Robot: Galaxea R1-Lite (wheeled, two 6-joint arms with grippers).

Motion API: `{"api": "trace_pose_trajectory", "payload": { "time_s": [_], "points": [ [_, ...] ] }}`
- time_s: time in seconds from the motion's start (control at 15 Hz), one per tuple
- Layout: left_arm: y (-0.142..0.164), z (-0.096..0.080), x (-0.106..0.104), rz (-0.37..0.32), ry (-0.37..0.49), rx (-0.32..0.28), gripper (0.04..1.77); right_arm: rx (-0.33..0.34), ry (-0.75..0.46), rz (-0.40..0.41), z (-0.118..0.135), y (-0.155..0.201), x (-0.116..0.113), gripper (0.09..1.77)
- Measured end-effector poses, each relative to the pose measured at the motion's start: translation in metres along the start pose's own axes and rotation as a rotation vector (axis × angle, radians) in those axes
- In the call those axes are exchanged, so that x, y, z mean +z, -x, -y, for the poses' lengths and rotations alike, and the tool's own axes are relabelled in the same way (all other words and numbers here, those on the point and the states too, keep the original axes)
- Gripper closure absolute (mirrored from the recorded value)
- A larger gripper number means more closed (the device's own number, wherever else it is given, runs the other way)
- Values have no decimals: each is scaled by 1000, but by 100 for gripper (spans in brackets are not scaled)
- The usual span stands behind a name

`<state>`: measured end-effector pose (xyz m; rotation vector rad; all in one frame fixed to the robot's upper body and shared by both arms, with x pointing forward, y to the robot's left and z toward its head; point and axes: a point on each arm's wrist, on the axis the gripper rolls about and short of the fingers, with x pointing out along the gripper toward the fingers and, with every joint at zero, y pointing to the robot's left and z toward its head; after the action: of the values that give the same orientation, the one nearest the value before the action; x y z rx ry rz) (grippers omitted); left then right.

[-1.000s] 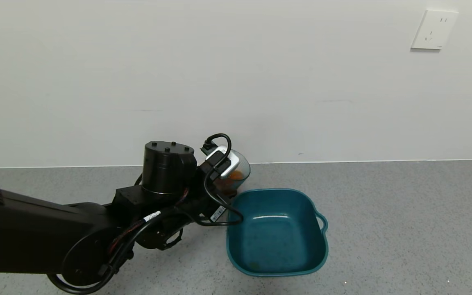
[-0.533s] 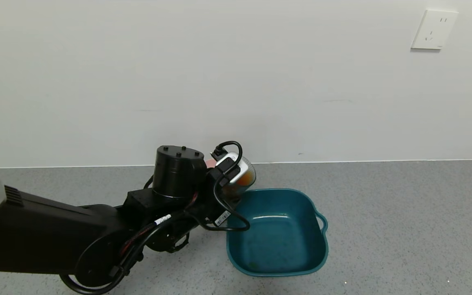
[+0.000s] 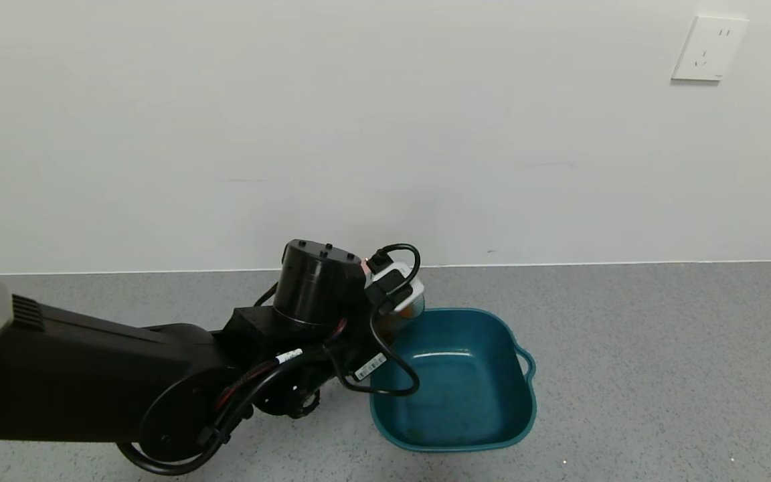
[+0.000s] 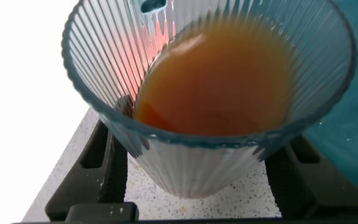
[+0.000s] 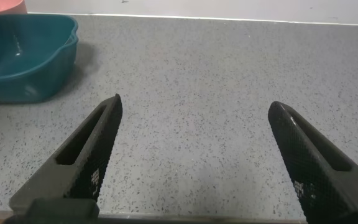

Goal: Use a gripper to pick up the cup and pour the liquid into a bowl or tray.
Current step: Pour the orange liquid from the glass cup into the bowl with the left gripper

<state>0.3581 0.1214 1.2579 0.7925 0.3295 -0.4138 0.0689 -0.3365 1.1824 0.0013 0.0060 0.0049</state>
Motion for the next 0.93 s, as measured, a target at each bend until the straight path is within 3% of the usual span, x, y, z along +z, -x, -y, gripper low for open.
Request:
{"api": "trace_pose_trajectory", "payload": {
  "time_s": [0.2, 0.4, 0.93],
  "points": [
    [-2, 2, 4, -13, -42, 20, 55, -1, 0, 0, 0, 0, 0, 15],
    [0, 9, 6, -75, -93, -6, 55, 0, 0, 0, 0, 0, 0, 15],
    [2, 21, 30, -152, -203, 10, 55, -1, 0, 0, 0, 0, 0, 15]
  ]
}}
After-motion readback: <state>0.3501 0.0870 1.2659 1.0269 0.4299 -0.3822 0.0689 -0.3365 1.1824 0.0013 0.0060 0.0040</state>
